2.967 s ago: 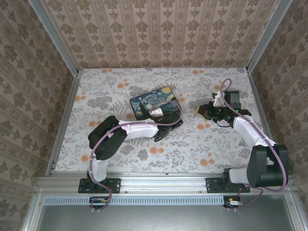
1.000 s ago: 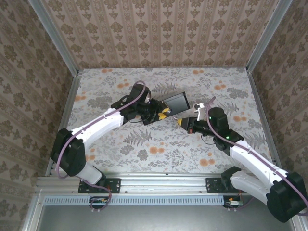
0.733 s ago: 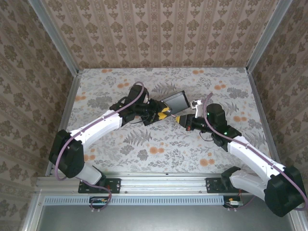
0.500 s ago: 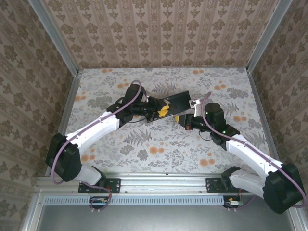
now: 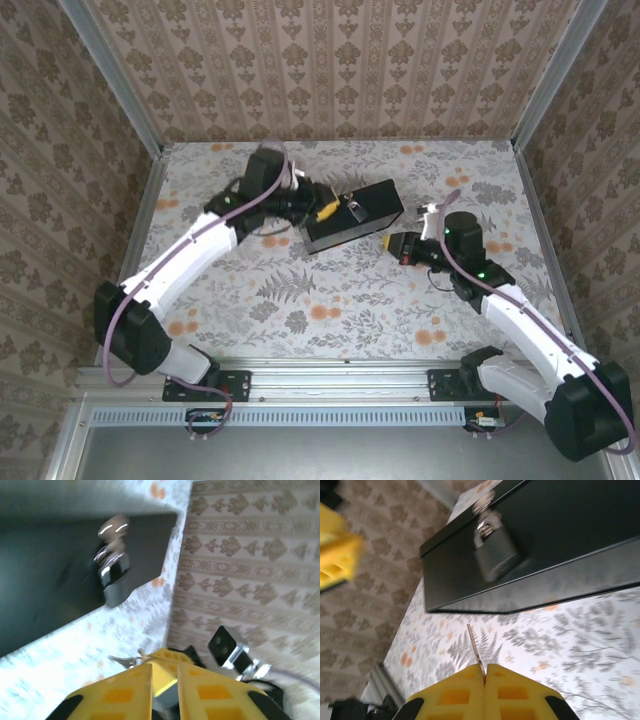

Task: Unlock the padlock with the key

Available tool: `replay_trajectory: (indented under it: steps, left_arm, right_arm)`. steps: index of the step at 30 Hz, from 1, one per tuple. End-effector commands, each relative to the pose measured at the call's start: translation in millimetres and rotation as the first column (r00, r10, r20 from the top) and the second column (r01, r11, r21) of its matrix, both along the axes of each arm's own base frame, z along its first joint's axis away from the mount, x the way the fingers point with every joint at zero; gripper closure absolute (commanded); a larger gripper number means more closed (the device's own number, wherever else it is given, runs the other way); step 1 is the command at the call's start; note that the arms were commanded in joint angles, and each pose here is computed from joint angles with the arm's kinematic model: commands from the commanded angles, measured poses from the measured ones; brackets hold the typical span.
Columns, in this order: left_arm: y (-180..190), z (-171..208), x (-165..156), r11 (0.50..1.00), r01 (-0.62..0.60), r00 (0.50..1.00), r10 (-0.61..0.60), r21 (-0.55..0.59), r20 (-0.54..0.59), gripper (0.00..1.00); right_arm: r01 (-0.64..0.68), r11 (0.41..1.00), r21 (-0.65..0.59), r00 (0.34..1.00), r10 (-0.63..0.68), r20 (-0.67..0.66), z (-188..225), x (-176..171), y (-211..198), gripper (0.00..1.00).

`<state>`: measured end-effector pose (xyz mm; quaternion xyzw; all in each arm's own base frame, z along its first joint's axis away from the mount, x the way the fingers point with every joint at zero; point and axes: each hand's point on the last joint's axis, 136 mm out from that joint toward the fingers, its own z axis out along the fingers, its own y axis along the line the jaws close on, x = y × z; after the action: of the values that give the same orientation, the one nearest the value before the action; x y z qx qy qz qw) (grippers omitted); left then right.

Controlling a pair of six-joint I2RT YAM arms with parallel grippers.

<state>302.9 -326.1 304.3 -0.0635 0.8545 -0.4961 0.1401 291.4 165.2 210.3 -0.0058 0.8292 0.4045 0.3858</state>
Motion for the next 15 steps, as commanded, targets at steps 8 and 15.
replay_trajectory:
  steps: [8,15]
  left_arm:
    - [0.9,-14.8,8.7,0.525,0.402,0.361,-0.844,0.750,0.398,0.45]
    - [20.1,-28.5,94.6,0.662,0.306,0.579,-0.700,0.684,0.419,0.32]
  right_arm:
    - [0.005,1.000,0.016,0.998,-0.004,-0.058,19.9,6.4,-14.1,1.00]
    - [-0.004,1.000,0.013,0.996,0.005,-0.094,22.2,-3.3,-14.5,1.00]
